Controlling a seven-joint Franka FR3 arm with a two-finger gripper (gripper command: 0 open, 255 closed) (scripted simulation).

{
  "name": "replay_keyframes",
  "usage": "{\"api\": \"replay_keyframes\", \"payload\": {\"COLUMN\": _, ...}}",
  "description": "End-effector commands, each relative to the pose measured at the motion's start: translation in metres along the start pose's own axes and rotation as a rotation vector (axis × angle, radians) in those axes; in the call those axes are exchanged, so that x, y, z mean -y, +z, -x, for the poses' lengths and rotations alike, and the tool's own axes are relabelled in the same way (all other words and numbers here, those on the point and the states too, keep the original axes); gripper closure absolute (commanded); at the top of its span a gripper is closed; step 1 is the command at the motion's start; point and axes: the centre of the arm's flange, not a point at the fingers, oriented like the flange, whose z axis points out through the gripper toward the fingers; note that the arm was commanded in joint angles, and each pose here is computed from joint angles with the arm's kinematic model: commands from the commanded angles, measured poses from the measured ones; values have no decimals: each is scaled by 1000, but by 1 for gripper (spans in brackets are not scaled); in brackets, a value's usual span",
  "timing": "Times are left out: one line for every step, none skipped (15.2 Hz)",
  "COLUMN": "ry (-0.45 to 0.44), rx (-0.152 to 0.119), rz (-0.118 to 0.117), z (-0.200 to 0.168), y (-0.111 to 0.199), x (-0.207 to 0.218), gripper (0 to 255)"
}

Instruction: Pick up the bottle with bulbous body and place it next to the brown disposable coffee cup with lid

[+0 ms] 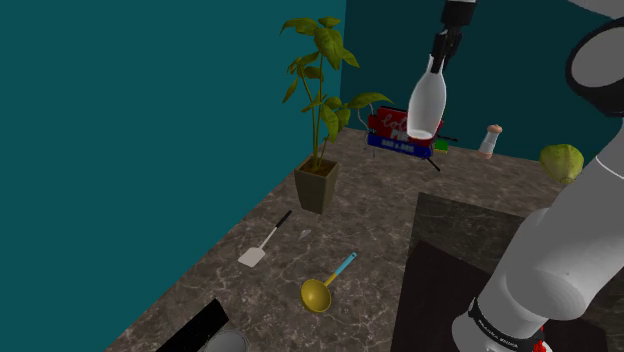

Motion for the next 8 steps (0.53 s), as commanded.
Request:
{"api": "replay_keyframes", "payload": {"ry": 0, "rx": 0, "rz": 0, "z": 1, "y": -3, "x": 13, "gripper": 255}}
{"api": "replay_keyframes", "payload": {"ry": 0, "rx": 0, "rz": 0, "z": 2, "y": -3, "x": 26, "gripper": 255}}
{"api": "replay_keyframes", "payload": {"ry": 0, "rx": 0, "rz": 0, "z": 4, "y": -4, "x": 39, "gripper": 255}}
{"api": "replay_keyframes", "payload": {"ry": 0, "rx": 0, "rz": 0, "z": 6, "y": -4, "x": 52, "gripper": 255}}
{"api": "replay_keyframes", "payload": {"ry": 0, "rx": 0, "rz": 0, "z": 7, "y": -4, "x": 65, "gripper": 255}}
{"api": "replay_keyframes", "payload": {"ry": 0, "rx": 0, "rz": 0, "z": 9, "y": -4, "x": 79, "gripper": 255}}
{"api": "replay_keyframes", "payload": {"ry": 0, "rx": 0, "rz": 0, "z": 11, "y": -4, "x": 92, "gripper": 255}}
{"api": "replay_keyframes", "payload": {"ry": 0, "rx": 0, "rz": 0, "z": 12, "y": -4, "x": 105, "gripper": 255}}
